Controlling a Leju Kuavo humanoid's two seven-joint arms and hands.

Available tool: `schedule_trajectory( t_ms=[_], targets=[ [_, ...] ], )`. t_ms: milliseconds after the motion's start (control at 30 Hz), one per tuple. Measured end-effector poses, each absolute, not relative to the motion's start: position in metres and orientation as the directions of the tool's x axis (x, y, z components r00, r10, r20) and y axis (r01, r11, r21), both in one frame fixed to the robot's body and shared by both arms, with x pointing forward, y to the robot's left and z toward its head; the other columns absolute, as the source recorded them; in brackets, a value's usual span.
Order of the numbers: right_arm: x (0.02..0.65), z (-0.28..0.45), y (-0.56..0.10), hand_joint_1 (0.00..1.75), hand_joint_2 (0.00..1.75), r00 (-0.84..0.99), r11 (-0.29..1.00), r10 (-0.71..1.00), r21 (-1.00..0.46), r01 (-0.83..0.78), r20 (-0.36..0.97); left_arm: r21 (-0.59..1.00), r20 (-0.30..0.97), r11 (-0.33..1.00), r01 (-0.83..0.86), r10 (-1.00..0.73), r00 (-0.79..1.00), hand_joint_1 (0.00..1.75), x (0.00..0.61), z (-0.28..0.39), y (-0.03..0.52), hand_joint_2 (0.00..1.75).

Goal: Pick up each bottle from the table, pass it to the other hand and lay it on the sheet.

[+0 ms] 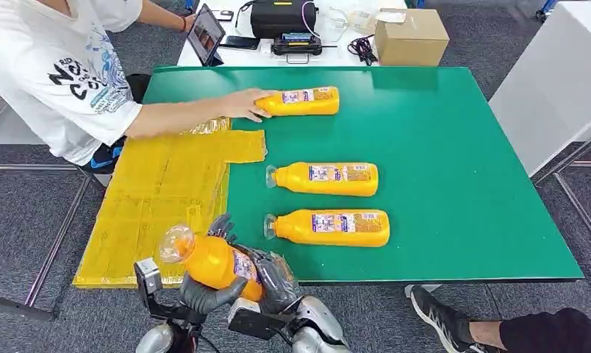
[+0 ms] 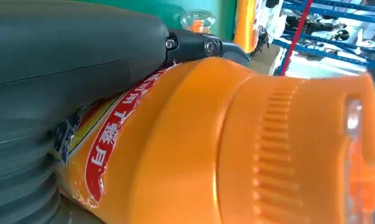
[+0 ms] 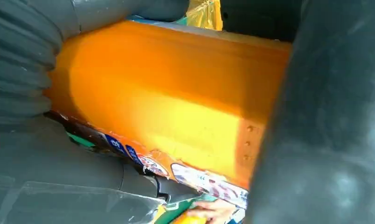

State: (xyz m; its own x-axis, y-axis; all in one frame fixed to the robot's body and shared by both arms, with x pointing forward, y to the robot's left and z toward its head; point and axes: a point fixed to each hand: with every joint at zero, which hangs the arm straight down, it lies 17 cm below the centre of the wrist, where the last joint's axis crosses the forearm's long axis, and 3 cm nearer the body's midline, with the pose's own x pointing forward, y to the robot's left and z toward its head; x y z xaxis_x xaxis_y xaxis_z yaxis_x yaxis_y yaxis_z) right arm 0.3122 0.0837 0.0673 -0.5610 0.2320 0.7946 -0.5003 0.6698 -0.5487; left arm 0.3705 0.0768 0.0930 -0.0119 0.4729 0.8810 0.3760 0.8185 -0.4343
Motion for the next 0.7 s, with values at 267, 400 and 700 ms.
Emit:
schedule_trajectory(
  t_ms=[267, 400, 700],
  targets=[
    [0.311, 0.068, 0.086, 1.75, 1.75, -0.568, 0.664, 0.227, -0.553, -0.504, 0.791, -0.489, 0.841, 0.776, 0.399, 0.54, -0.019, 1.75, 0.367, 0.102, 0.079, 1.75],
    [0.31, 0.069, 0.086, 1.75, 1.75, -0.578, 0.66, 0.231, -0.563, -0.498, 0.783, -0.589, 0.767, 0.692, 0.417, 0.642, 0.017, 1.75, 0.362, 0.11, 0.082, 1.75],
    [0.311, 0.07, 0.087, 1.68, 1.75, -0.592, 0.658, 0.243, -0.579, -0.481, 0.768, -0.63, 0.729, 0.658, 0.413, 0.684, 0.023, 1.75, 0.362, 0.115, 0.088, 1.75]
  ],
)
